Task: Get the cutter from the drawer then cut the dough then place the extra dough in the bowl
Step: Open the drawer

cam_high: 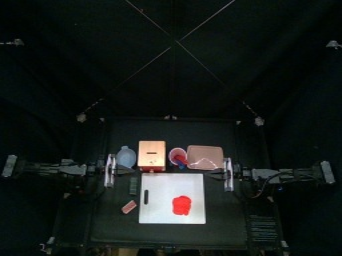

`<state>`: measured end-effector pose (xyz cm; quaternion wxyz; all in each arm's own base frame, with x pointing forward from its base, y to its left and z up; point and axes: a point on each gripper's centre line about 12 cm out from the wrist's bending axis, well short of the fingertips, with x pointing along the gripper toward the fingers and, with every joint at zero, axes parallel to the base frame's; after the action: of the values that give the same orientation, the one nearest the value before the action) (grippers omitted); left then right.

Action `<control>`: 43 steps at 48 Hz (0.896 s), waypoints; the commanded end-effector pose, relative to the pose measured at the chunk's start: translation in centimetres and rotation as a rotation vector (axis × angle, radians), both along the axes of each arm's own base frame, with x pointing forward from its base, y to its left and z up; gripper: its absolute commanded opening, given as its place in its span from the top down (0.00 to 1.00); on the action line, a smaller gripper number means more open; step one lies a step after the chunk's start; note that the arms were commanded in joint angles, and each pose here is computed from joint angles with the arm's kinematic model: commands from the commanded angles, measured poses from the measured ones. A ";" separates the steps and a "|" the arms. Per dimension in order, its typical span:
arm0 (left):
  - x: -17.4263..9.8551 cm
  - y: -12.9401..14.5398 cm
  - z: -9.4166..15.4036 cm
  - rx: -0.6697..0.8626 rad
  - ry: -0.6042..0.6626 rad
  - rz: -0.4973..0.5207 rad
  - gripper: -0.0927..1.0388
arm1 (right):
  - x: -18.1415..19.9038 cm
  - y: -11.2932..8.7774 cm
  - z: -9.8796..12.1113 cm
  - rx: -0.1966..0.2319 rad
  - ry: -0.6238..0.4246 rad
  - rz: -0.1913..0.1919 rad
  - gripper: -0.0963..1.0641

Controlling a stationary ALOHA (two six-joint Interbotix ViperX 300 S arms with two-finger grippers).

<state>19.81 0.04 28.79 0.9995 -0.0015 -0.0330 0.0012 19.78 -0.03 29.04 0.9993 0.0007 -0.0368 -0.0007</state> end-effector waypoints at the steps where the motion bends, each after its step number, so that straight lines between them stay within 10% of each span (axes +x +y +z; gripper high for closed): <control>1: 1.0 0.0 -0.7 -0.027 -0.003 0.001 0.98 | 0.6 -0.5 0.3 0.032 -0.002 -0.023 0.91; 8: 2.3 0.0 -1.8 -0.116 0.000 0.017 0.94 | 2.6 -2.1 1.4 0.105 -0.012 -0.102 0.89; 18: 3.6 0.0 -4.0 -0.478 0.071 0.096 0.77 | 9.1 -5.2 3.9 0.085 0.002 -0.187 0.89; 32: 4.6 0.8 -8.6 -0.955 0.209 0.310 0.18 | 20.6 -10.9 -0.2 0.104 0.172 -0.281 0.89; 43: 6.0 1.2 -11.6 -1.080 0.290 0.462 0.12 | 27.3 -14.6 -3.7 0.137 0.412 -0.308 0.89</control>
<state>24.86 1.29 16.67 0.8309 -0.4917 0.1168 0.2326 46.24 -13.64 23.52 0.9708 0.0634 0.1764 -0.1497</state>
